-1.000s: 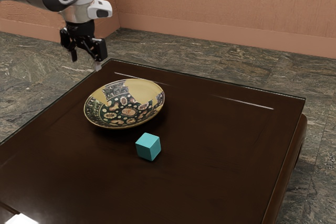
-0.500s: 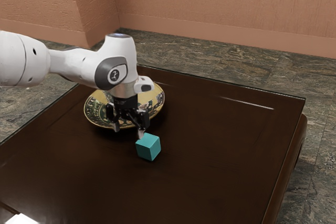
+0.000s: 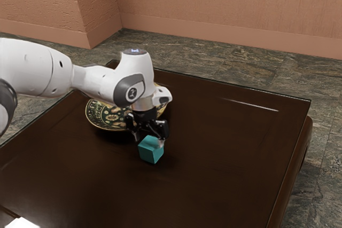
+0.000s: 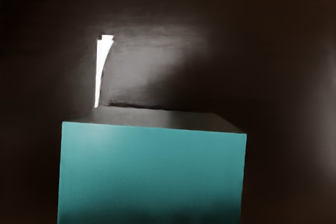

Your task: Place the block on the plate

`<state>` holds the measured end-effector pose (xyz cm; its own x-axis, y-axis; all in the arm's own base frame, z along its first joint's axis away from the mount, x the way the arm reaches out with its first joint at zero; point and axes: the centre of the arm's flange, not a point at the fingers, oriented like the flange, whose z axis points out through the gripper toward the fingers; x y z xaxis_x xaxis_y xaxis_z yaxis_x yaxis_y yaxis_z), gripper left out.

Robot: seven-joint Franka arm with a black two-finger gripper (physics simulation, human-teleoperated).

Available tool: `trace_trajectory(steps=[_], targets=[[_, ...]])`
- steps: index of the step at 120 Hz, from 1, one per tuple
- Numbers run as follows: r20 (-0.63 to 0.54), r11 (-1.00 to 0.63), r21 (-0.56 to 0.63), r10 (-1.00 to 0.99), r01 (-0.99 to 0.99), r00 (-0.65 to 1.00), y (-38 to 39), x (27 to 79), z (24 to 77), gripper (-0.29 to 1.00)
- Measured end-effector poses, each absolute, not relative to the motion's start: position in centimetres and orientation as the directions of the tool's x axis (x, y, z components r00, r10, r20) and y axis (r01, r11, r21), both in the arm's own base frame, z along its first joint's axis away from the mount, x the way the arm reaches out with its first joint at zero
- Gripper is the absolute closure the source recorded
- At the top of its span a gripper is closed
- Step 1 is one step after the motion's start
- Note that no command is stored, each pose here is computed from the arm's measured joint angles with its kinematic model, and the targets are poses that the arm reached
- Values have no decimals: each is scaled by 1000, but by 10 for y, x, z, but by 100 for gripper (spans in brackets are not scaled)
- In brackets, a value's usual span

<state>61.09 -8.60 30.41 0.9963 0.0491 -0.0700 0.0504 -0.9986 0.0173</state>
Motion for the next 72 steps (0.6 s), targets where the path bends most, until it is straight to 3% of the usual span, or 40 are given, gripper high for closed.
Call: trace_trajectory(steps=[72], targets=[[-103, -996, 25, 83, 86, 991, -81, 614, 262, 1]])
